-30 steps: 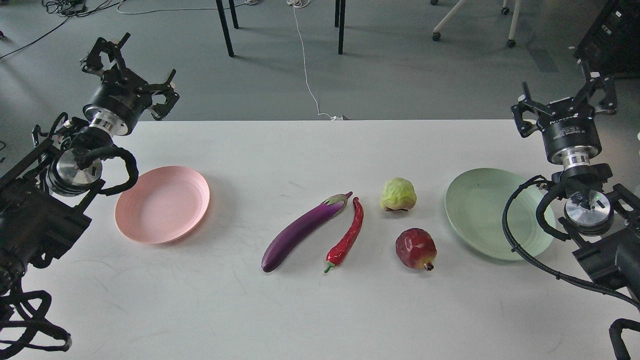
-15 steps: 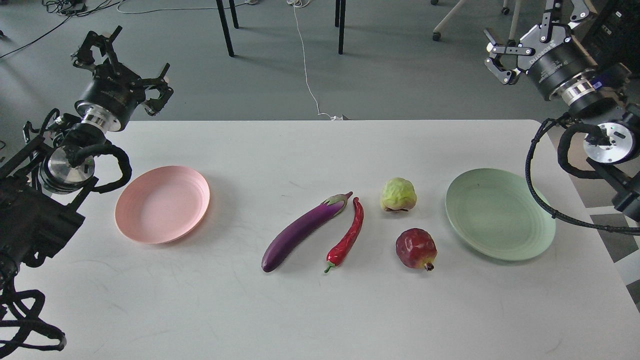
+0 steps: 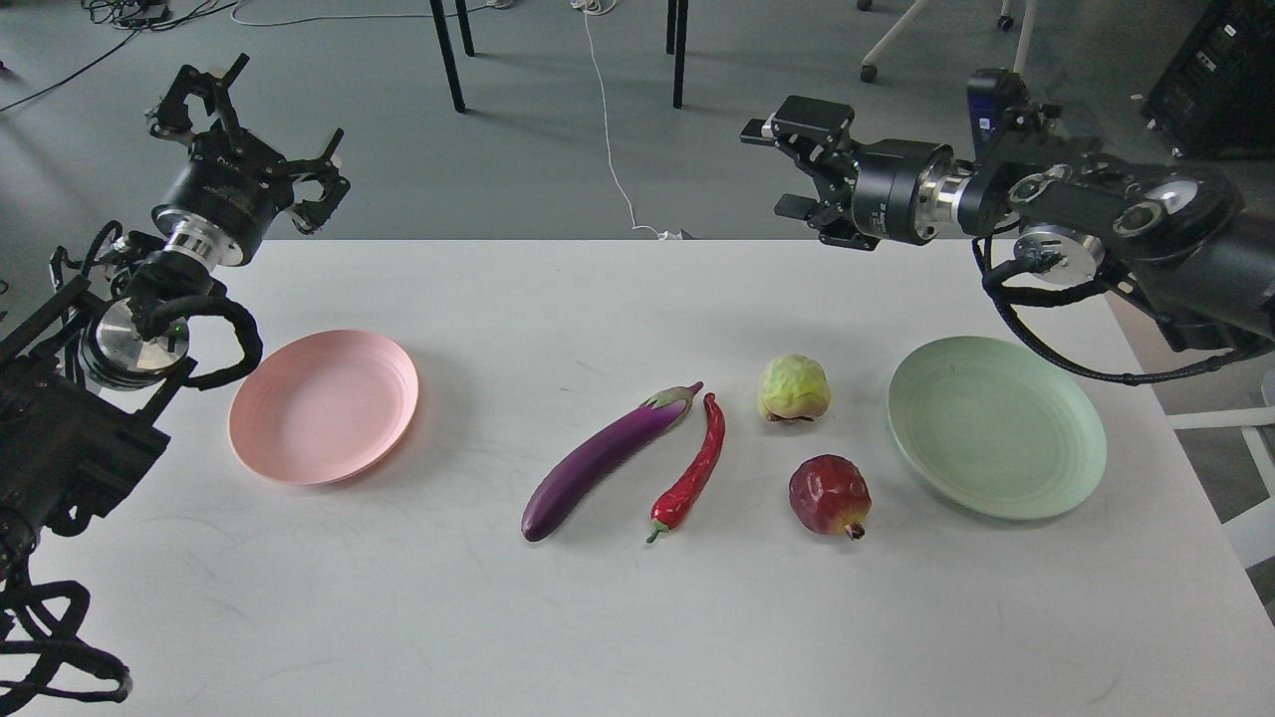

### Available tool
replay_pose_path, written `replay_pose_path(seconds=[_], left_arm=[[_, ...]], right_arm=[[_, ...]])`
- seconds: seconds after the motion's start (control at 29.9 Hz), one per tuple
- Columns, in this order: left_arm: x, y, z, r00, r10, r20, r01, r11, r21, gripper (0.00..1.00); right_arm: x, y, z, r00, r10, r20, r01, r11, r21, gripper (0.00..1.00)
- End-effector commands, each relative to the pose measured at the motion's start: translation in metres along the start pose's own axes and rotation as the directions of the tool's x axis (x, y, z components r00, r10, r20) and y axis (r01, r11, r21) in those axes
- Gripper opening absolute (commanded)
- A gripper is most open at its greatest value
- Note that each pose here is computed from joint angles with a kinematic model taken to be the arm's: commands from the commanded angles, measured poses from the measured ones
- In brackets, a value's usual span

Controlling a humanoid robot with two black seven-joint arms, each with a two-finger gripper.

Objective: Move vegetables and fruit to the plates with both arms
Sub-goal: 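Raise the right gripper and move it over the green-yellow fruit, then lower the right gripper and grasp the green-yellow fruit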

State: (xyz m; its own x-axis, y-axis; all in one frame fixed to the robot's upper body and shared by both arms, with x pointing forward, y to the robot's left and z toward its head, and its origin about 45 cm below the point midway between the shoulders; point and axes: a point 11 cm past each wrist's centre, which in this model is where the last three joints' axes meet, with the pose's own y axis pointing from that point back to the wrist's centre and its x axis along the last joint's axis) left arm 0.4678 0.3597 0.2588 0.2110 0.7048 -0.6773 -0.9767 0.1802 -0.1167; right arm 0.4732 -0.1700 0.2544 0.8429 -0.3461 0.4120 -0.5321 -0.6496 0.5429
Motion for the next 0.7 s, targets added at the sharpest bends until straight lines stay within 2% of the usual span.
replay_pose_path(seconds=[0.0,0.1,0.27,0.4,0.67], left_arm=[[0.001,0.000,0.002,1.000,0.002,0.006,-0.002,1.000,0.000,0.98],[0.001,0.000,0.002,1.000,0.002,0.006,-0.002,1.000,0.000,0.98],[0.002,0.001,0.004,1.000,0.005,0.009,-0.005,1.000,-0.002,0.98],[0.003,0.001,0.004,1.000,0.008,0.009,-0.008,1.000,-0.002,0.98],[0.004,0.002,0.003,1.000,0.009,0.010,-0.009,1.000,0.000,0.98]], right_arm=[[-0.032,-0.018,0.004,0.949,-0.190,-0.251,0.145,0.971,-0.189,0.99],[-0.033,-0.013,0.016,0.865,-0.307,-0.396,0.173,0.925,-0.339,0.99],[-0.024,0.004,0.038,0.789,-0.400,-0.467,0.160,0.867,-0.473,0.99],[-0.024,0.009,0.047,0.765,-0.433,-0.476,0.160,0.844,-0.512,0.99],[-0.031,0.004,0.048,0.784,-0.420,-0.457,0.174,0.856,-0.487,0.98]])
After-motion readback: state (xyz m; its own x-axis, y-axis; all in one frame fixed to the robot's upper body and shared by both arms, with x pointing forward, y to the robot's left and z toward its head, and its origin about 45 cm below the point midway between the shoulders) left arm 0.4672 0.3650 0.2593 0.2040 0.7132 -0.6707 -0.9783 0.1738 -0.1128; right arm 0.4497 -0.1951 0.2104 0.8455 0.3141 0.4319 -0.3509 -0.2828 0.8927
